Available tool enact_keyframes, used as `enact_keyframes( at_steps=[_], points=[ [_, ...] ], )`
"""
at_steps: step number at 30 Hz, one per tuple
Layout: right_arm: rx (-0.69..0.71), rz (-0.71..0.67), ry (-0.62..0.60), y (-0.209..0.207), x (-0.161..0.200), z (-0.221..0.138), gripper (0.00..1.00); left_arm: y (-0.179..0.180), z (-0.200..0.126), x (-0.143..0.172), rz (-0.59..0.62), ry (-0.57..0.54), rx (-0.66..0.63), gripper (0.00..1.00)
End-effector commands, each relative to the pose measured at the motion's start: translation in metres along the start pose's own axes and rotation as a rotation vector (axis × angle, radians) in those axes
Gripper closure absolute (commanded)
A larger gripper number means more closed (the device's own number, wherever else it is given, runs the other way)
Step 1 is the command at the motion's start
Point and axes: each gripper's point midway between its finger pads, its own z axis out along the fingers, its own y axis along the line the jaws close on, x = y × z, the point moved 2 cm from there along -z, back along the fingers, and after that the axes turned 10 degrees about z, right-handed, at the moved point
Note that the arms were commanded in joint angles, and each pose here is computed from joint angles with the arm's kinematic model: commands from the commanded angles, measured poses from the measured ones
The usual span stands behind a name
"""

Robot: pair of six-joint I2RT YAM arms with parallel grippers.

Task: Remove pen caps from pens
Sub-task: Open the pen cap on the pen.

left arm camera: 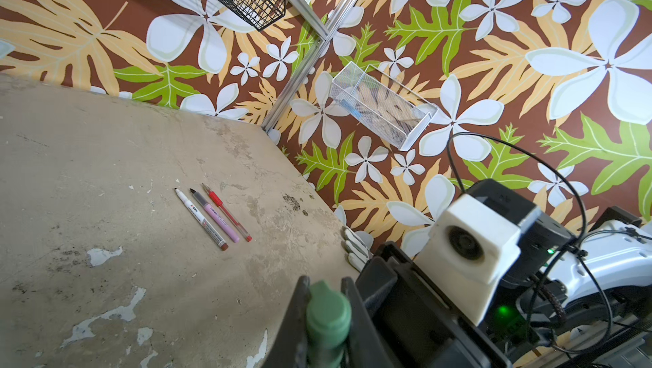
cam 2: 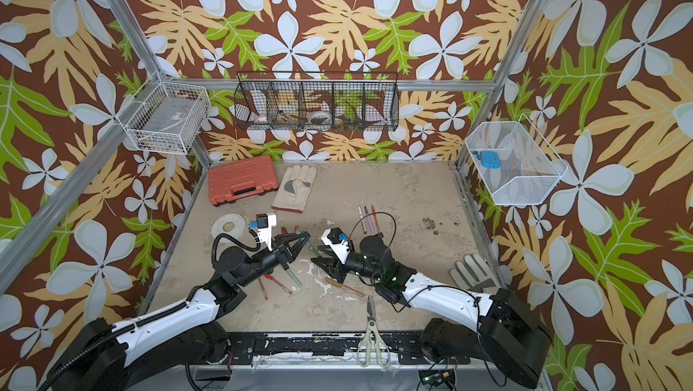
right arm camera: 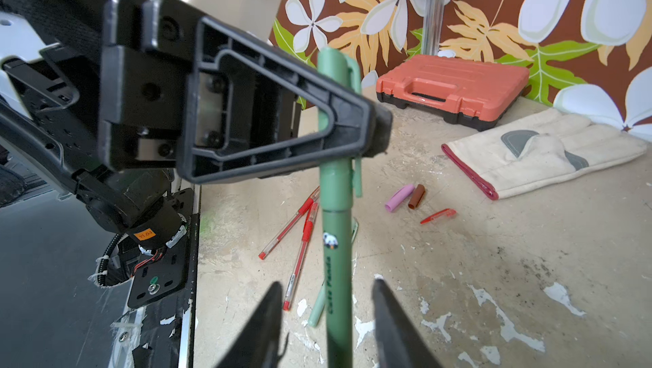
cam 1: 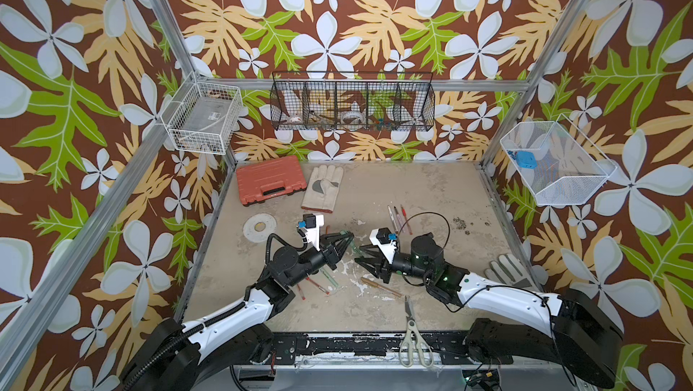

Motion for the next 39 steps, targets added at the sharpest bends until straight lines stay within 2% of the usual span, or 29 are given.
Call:
enact_keyframes(
  at_steps=[1, 3, 9, 15, 20, 24, 30, 31, 32, 36, 39],
  points=[
    [-0.002, -0.035, 0.001, 0.001, -0.002, -0.001, 0.39, -0.009, 0.001, -0.008, 0.030, -0.027, 0.048, 1.00],
    [-0.019, -0.040, 0.008, 0.004, -0.002, 0.001, 0.40, -0.012, 0.001, -0.007, 0.032, -0.020, 0.061, 1.00],
    [-0.063, -0.037, 0.021, 0.009, -0.001, 0.005, 0.60, -0.018, 0.004, -0.002, 0.042, 0.000, 0.089, 1.00],
    [-0.079, -0.027, 0.028, 0.010, -0.001, 0.008, 0.61, -0.021, 0.006, 0.000, 0.045, 0.013, 0.106, 1.00],
    [-0.093, -0.011, 0.045, 0.010, 0.002, 0.013, 0.69, -0.024, 0.007, 0.001, 0.045, 0.016, 0.123, 1.00],
    [-0.075, -0.001, 0.032, 0.008, 0.000, 0.013, 0.71, -0.024, 0.008, 0.004, 0.041, 0.023, 0.125, 1.00],
    [-0.066, 0.000, 0.024, 0.007, -0.002, 0.012, 0.86, -0.024, 0.010, 0.006, 0.035, 0.027, 0.124, 1.00],
    [-0.062, 0.001, 0.024, 0.006, -0.003, 0.012, 0.92, -0.024, 0.009, 0.005, 0.034, 0.023, 0.123, 1.00],
    [-0.054, 0.001, 0.028, 0.005, -0.002, 0.013, 1.00, -0.022, 0.009, 0.005, 0.030, 0.021, 0.115, 1.00],
    [0.024, 0.002, 0.027, -0.004, -0.001, 0.013, 1.00, -0.012, 0.010, 0.002, 0.018, 0.003, 0.046, 1.00],
    [0.183, -0.059, 0.032, -0.012, 0.003, 0.016, 1.00, -0.004, 0.011, -0.003, 0.011, -0.025, -0.010, 1.00]
  ],
)
